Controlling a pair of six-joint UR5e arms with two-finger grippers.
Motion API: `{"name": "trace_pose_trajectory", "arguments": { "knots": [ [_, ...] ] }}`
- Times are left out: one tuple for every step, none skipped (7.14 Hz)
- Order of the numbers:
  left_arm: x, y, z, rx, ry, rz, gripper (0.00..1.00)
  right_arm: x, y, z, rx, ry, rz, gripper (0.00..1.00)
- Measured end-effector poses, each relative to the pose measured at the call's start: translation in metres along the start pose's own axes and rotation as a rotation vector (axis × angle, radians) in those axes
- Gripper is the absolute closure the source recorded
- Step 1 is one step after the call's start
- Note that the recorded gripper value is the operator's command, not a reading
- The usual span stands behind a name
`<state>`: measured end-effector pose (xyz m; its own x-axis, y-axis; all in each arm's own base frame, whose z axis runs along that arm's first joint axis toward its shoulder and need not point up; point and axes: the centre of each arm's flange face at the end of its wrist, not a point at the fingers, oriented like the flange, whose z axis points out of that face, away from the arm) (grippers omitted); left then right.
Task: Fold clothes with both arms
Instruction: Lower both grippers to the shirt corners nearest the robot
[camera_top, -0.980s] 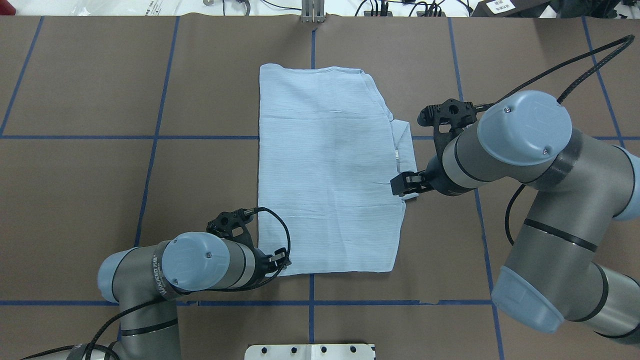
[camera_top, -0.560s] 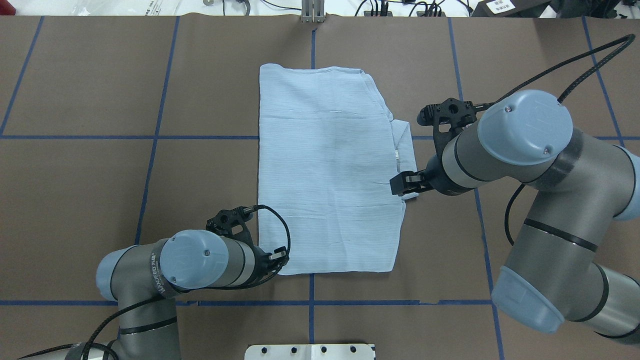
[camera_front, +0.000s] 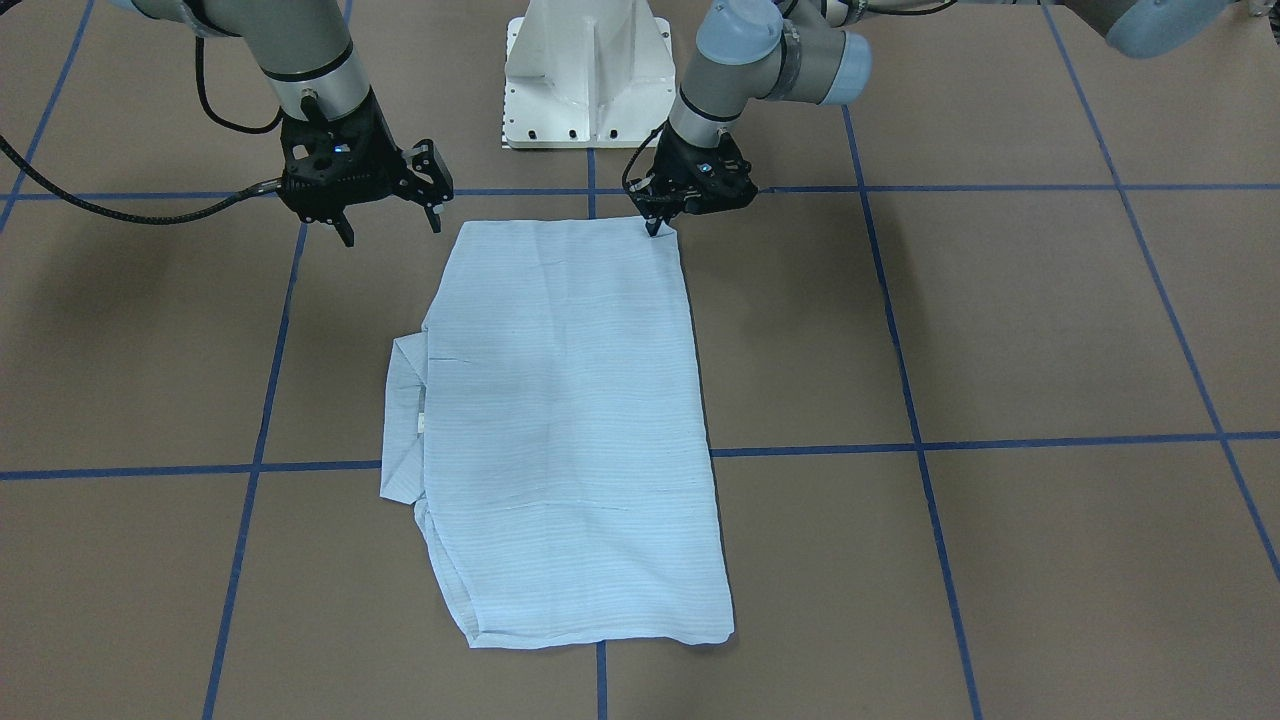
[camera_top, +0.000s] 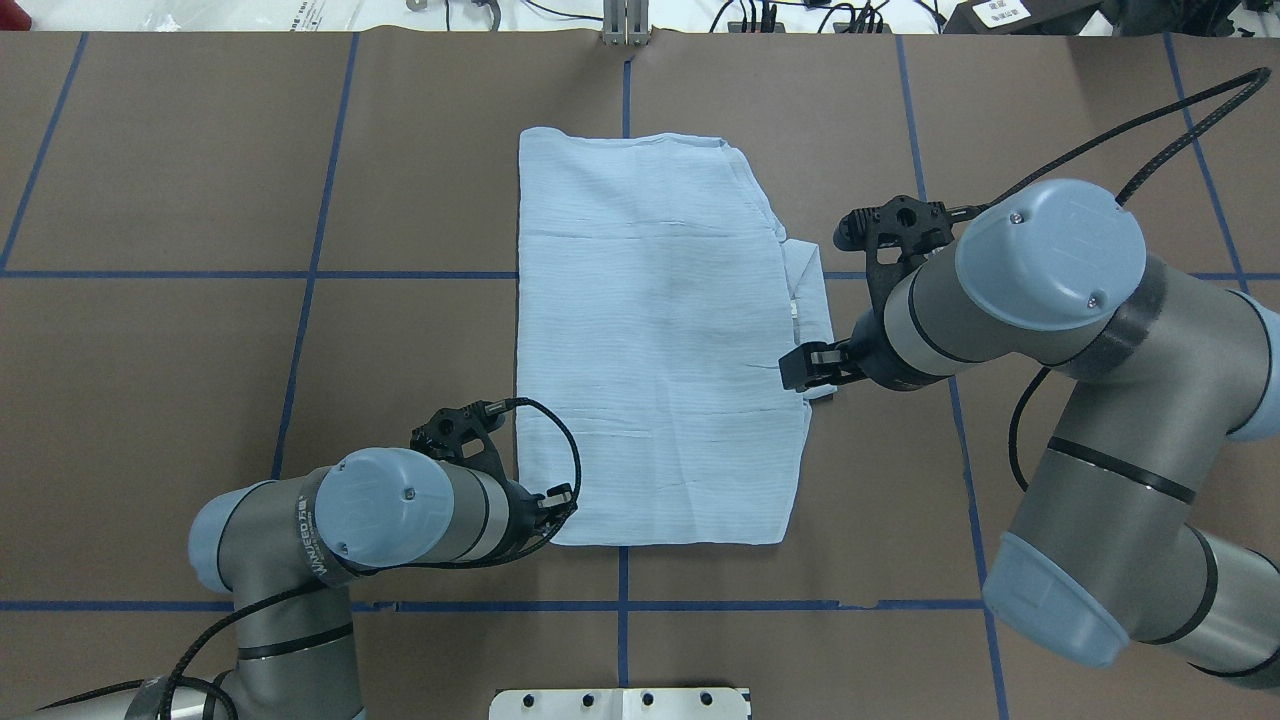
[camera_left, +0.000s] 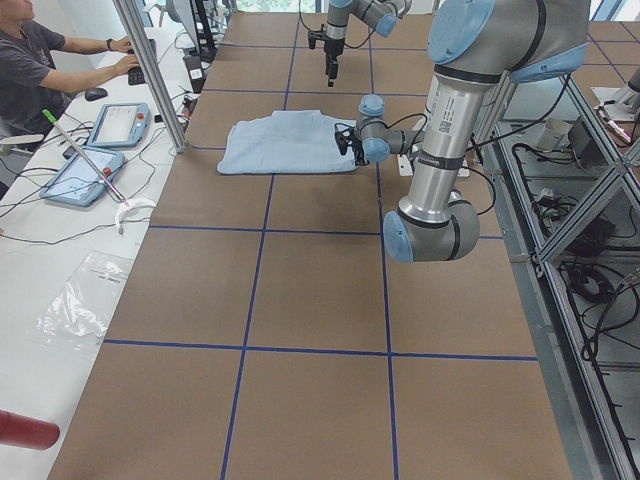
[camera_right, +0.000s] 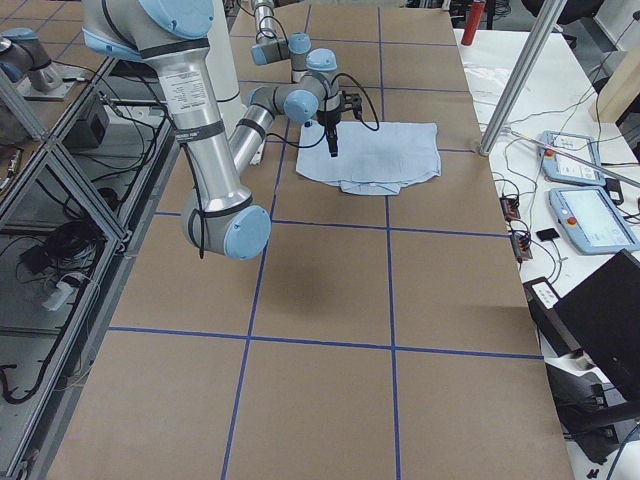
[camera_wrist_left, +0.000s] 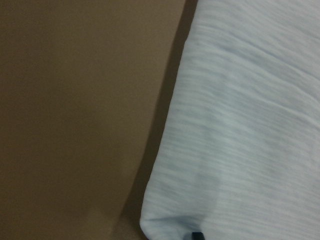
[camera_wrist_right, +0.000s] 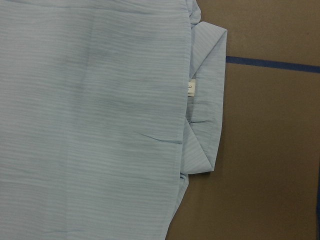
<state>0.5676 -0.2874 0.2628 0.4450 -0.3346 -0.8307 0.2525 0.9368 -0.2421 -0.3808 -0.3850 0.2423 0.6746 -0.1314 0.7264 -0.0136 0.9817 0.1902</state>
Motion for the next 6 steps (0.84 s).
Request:
{"name": "trace_pose_trajectory", "arguments": {
  "knots": [
    [0.002, -0.004, -0.003, 0.005, 0.006, -0.003, 1.0, -0.001, 0.0, 0.001, -0.002, 0.0, 0.006, 0.0],
    [0.004, -0.006, -0.009, 0.007, 0.017, -0.005, 1.0, -0.004, 0.004, 0.004, -0.01, 0.0, 0.034, 0.0],
    [0.007, -0.007, -0.015, 0.007, 0.027, -0.005, 1.0, -0.013, 0.015, 0.011, -0.029, -0.003, 0.093, 0.0],
    [0.008, -0.008, -0.017, 0.007, 0.033, -0.006, 1.0, -0.028, 0.033, 0.022, -0.053, -0.001, 0.171, 0.0],
    [0.008, -0.008, -0.019, 0.007, 0.035, -0.006, 1.0, -0.043, 0.053, 0.036, -0.067, 0.012, 0.246, 0.0],
    [0.008, -0.009, -0.019, 0.007, 0.036, -0.006, 1.0, -0.059, 0.069, 0.053, -0.069, 0.035, 0.327, 0.0]
  ]
}}
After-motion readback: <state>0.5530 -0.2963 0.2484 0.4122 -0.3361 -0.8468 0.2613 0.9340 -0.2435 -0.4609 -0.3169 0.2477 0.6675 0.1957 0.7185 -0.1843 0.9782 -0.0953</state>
